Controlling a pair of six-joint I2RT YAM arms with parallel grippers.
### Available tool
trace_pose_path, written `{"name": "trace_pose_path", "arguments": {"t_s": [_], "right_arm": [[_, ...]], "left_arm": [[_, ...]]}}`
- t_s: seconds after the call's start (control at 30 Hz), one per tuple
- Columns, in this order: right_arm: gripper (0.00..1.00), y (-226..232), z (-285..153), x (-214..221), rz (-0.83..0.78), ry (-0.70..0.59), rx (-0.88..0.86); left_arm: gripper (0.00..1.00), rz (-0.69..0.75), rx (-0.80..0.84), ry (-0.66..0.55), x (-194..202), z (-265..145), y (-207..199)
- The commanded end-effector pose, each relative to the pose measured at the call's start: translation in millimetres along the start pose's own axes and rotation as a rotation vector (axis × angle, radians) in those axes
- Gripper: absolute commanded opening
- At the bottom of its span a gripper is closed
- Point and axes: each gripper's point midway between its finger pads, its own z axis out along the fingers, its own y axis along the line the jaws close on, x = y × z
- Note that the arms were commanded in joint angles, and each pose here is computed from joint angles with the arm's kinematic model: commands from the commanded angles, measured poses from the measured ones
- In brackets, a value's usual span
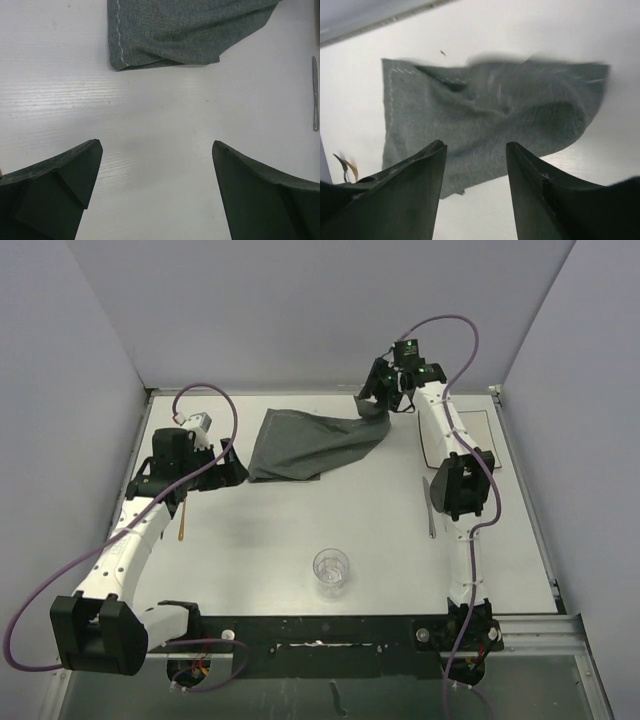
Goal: Set the dinner table for one person
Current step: Flatten out the napkin at the center of the board.
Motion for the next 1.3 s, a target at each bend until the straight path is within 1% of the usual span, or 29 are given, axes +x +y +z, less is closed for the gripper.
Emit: {"name": "trace_pose_path", "arguments": {"t_s": [0.0, 0.03, 0.07, 0.2, 0.37, 0.5, 0.63, 0.73, 0.9, 1.0, 1.13, 1.17, 1.2, 1.23, 1.27], "right_arm": [[0.62, 12.9, -4.5, 21.6, 0.012, 0.073, -0.050], [0.67, 14.8, -5.5, 24.7, 0.008, 0.072, -0.061], [0.70, 18.4, -8.4, 27.0, 0.001, 0.067, -0.073], [0.72, 47.7, -26.3, 27.8, -0.049, 0.037, -0.162], [0.79, 112.5, -32.3, 44.9, -0.184, 0.027, -0.317], [0.79, 148.7, -8.9, 74.2, -0.265, 0.078, -0.409], [0.78, 168.1, 19.1, 100.2, -0.302, 0.110, -0.485], [0.77, 171.5, 41.4, 115.0, -0.359, 0.098, -0.493], [0.79, 153.2, 79.7, 135.8, -0.504, 0.073, -0.390], [0.80, 133.9, 97.2, 145.2, -0.538, 0.091, -0.325], [0.81, 110.3, 111.6, 165.7, -0.546, 0.159, -0.257], [0.79, 106.6, 112.2, 171.3, -0.549, 0.179, -0.247], [0.71, 103.6, 111.5, 178.1, -0.556, 0.203, -0.239], [0.51, 101.1, 109.5, 183.3, -0.565, 0.222, -0.232], [0.19, 100.0, 106.2, 187.7, -0.575, 0.238, -0.230]], "left_arm": [[0.93, 0.043, 0.011, -0.062, -24.0, -5.7, -8.2], [0.93, 0.041, 0.012, -0.061, -24.1, -5.0, -8.1], [0.93, 0.041, 0.015, -0.059, -24.3, -4.5, -8.8], [0.93, 0.035, 0.031, -0.042, -22.9, -0.7, -10.9], [0.93, 0.031, 0.031, -0.040, -22.3, -0.5, -11.0], [0.93, 0.034, 0.023, -0.044, -22.5, -1.8, -9.8], [0.93, 0.035, 0.017, -0.043, -21.6, -1.9, -8.4], [0.93, 0.033, 0.018, -0.036, -20.1, -0.5, -8.5], [0.93, 0.028, 0.022, -0.020, -17.7, 3.3, -8.0], [0.93, 0.027, 0.023, -0.018, -17.6, 4.4, -8.1], [0.93, 0.024, 0.016, -0.014, -17.7, 6.1, -6.5], [0.93, 0.024, 0.016, -0.012, -17.5, 6.6, -6.2], [0.93, 0.024, 0.015, -0.011, -17.4, 6.9, -6.1], [0.93, 0.023, 0.014, -0.009, -17.0, 7.4, -5.7], [0.93, 0.023, 0.012, -0.009, -17.4, 7.5, -5.2]]}}
